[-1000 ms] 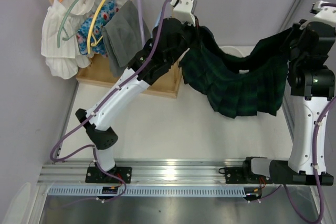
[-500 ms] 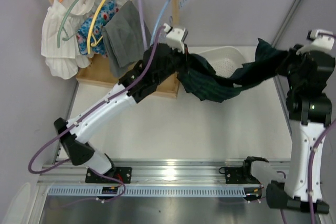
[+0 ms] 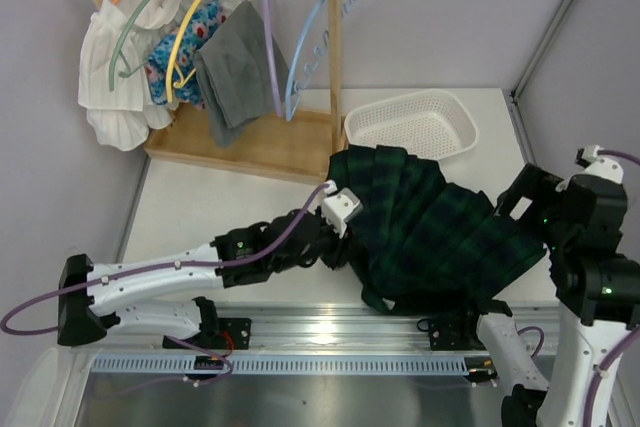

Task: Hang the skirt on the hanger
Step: Move the skirt to the center of the board

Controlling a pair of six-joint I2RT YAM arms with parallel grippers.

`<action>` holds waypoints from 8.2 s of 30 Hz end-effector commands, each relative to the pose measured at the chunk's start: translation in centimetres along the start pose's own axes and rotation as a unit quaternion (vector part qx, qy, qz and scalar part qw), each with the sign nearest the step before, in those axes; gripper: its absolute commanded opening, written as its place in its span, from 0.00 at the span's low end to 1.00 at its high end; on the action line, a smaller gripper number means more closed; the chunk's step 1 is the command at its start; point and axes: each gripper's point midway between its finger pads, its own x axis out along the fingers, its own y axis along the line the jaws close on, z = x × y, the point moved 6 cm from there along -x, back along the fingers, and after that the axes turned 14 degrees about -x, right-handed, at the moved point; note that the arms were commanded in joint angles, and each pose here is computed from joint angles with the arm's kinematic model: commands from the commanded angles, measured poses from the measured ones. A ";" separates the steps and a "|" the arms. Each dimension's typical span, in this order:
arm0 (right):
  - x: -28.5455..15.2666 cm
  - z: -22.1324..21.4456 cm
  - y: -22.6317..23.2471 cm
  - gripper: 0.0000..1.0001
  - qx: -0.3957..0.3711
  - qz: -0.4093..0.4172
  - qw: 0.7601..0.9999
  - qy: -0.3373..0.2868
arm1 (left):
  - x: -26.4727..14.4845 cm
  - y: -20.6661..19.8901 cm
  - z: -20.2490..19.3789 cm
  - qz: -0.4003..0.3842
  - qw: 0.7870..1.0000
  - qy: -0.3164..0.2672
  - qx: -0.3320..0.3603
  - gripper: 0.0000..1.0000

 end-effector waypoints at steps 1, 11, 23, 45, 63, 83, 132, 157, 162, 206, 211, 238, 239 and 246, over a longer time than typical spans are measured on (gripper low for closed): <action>-4.1 1.4 0.2 0.99 0.013 0.018 1.000 0.005 | -1.8 -1.6 -0.5 -0.030 0.999 -0.009 -0.039 0.72; 0.9 3.1 7.0 0.99 0.063 0.263 0.962 -0.036 | -8.0 6.0 -3.6 0.211 0.967 -0.009 -0.144 0.99; 10.5 -0.4 19.2 0.98 0.029 0.270 0.963 0.004 | -3.5 8.4 -12.1 0.141 0.933 0.072 -0.324 0.95; 25.2 -4.4 37.6 0.70 -0.105 0.181 0.977 0.031 | -3.4 10.0 -15.6 0.096 0.926 0.083 -0.356 0.88; 26.8 -5.3 40.2 0.00 -0.110 0.181 0.977 0.018 | -3.7 10.3 -15.3 0.084 0.933 0.066 -0.344 0.88; 22.7 -1.7 40.5 0.54 -0.170 0.240 0.956 0.012 | -2.6 10.1 -15.5 0.072 0.939 0.076 -0.329 0.88; 24.6 -1.5 31.7 0.00 -0.169 0.106 0.979 0.046 | -3.1 10.9 -14.7 0.103 0.945 0.062 -0.305 0.86; 20.0 2.7 37.5 0.00 -0.090 0.269 0.958 -0.044 | -3.1 11.9 -14.4 0.131 0.922 0.005 -0.365 0.79; 21.2 2.4 38.6 0.00 -0.092 0.268 0.958 -0.039 | -2.6 10.8 -13.3 0.084 0.938 0.007 -0.335 0.79; 18.3 7.5 34.7 0.00 -0.059 0.282 0.954 -0.083 | -5.4 17.4 -10.1 0.294 0.923 -0.038 -0.243 0.00; 16.9 9.8 32.0 0.00 -0.045 0.273 0.954 -0.120 | -6.4 17.6 -6.7 0.324 0.912 -0.064 -0.241 0.00; 5.8 -1.5 10.9 0.00 0.069 0.162 0.984 -0.016 | -5.4 5.3 -6.8 0.054 0.993 0.088 -0.052 0.00; 5.4 -2.6 10.0 0.00 0.070 0.151 0.986 0.001 | -5.2 4.8 -7.1 0.050 0.993 0.092 -0.049 0.00; 3.3 -8.4 5.6 0.00 0.140 0.094 0.983 0.069 | -4.8 0.2 -11.6 0.007 0.988 0.152 -0.031 0.00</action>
